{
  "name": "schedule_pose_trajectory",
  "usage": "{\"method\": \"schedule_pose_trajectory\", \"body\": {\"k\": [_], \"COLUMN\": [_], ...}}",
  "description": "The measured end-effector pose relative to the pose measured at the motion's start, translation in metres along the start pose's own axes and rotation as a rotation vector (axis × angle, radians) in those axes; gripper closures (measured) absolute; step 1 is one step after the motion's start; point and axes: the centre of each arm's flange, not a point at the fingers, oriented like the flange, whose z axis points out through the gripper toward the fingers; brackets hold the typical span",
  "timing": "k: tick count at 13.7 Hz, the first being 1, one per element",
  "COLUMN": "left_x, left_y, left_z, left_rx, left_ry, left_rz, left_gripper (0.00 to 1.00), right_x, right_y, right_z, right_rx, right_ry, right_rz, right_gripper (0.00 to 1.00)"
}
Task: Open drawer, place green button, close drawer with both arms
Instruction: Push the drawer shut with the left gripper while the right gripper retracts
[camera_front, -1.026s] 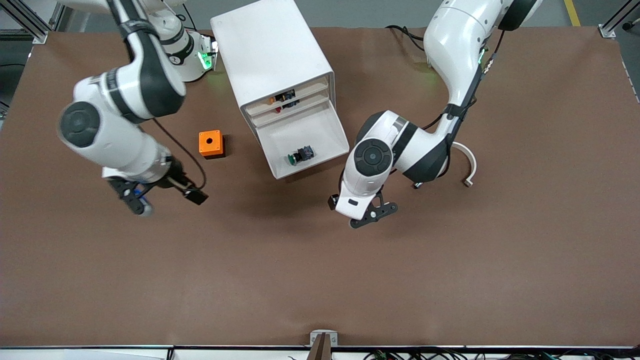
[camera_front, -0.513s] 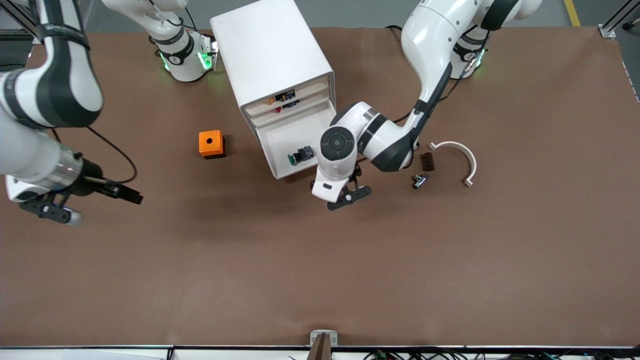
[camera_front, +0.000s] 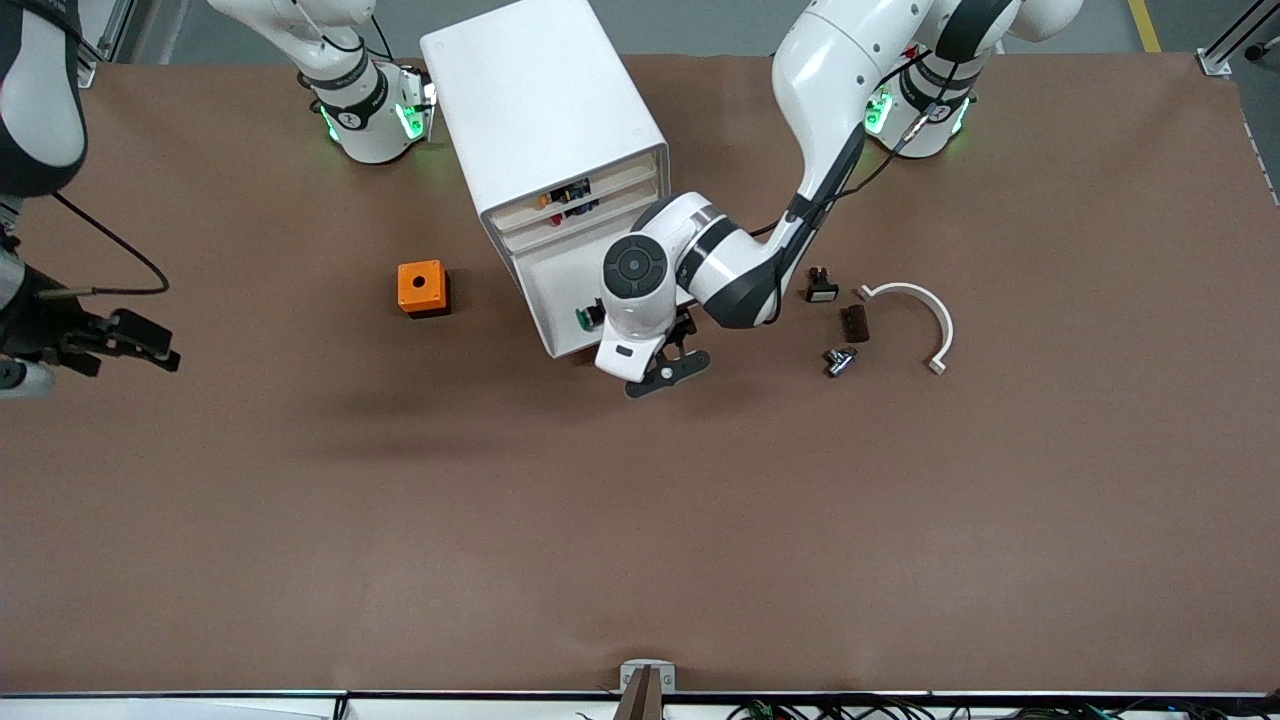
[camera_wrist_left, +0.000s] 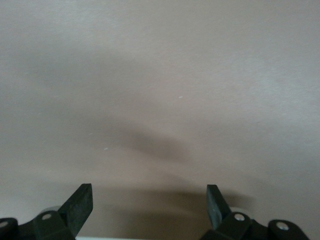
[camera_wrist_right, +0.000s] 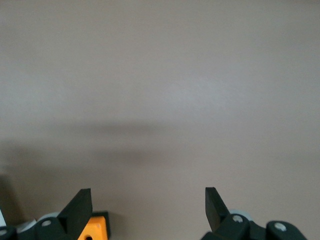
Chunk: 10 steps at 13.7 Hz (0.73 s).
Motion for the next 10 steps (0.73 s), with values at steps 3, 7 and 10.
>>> {"method": "schedule_pose_trajectory", "body": {"k": [3,7,10], "left_x": [-0.004,-0.030,-0.050], "left_y": [0.003,0.012,0.016], "left_z": [0.009,0.012,0.016], "left_rx": [-0.042,-0.064,-0.068], "left_ry": [0.017,-0.034,-0.084], "left_rz": [0.006,-0.011,-0.037], "left_gripper": [0.00,0.00,0.00], "right_x": [-0.016,-0.032,-0.035], "right_y": [-0.009,-0.012,-0.013], "right_z": [-0.034,-0.069,-0.077], "right_rx": [-0.031,-0.043,-0.046], "right_ry": [0.006,0.050,0.062], "right_rz": [-0.024,-0.027,-0.027], "right_gripper": [0.00,0.00,0.00]}}
